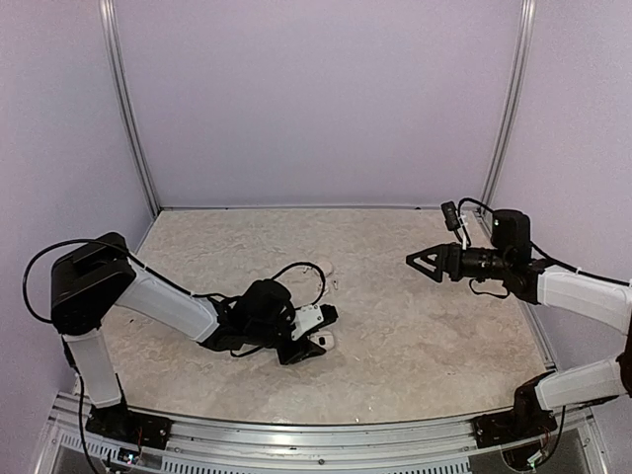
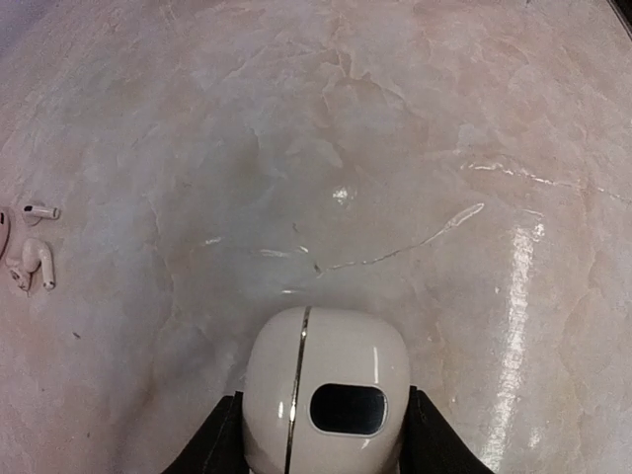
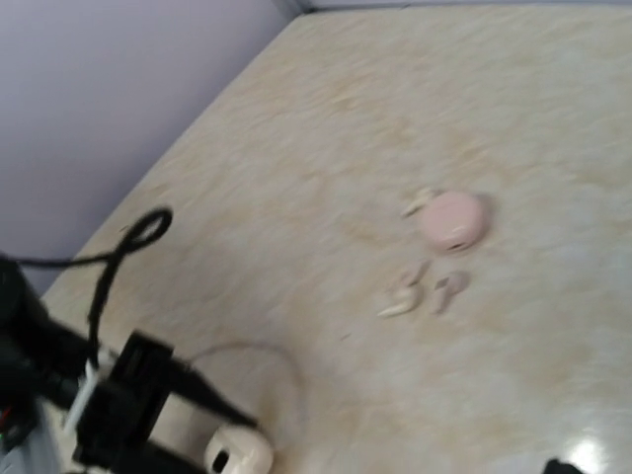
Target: Insert the wireless bluetooth earbuds into the charging case
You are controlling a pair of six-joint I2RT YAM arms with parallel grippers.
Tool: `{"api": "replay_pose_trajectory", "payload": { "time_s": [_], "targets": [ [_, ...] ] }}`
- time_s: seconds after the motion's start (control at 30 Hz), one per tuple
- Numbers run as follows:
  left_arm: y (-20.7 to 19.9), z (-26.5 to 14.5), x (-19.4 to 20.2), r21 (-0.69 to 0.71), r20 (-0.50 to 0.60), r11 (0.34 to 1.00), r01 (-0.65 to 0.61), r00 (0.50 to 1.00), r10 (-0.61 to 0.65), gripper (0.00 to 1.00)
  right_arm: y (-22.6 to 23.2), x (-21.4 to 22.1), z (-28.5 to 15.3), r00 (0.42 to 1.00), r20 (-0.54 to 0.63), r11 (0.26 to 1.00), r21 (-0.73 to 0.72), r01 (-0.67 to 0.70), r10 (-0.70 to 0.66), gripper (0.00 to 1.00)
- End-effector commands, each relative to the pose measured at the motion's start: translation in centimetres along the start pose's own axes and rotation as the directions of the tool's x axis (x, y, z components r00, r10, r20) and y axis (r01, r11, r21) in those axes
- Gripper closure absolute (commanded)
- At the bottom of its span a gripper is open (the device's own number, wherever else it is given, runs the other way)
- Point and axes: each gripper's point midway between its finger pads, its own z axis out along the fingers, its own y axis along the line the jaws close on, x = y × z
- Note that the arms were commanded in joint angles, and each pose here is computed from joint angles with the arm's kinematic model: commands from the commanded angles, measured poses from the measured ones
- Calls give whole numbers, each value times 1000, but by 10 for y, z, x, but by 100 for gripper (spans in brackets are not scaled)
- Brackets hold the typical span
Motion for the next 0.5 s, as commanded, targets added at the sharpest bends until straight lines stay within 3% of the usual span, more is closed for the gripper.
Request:
{"api": "replay_pose_trajectory", "payload": {
  "time_s": [0.0,0.23,0.47],
  "targets": [
    [1,-31,-63,-115,133,989,-96,985,111,64,35,4,-11,999,4,985,-165,49,-48,0],
    [-13,-86,-151,-310,257,934,-176,931,261,65,90,5,-18,996,23,953,-290,88,-85,3],
    [-25,-121,-205,-451,301,870,-200,883,359,65,132,12,-20,995,13,921,-379,92,-94,7]
  ]
}}
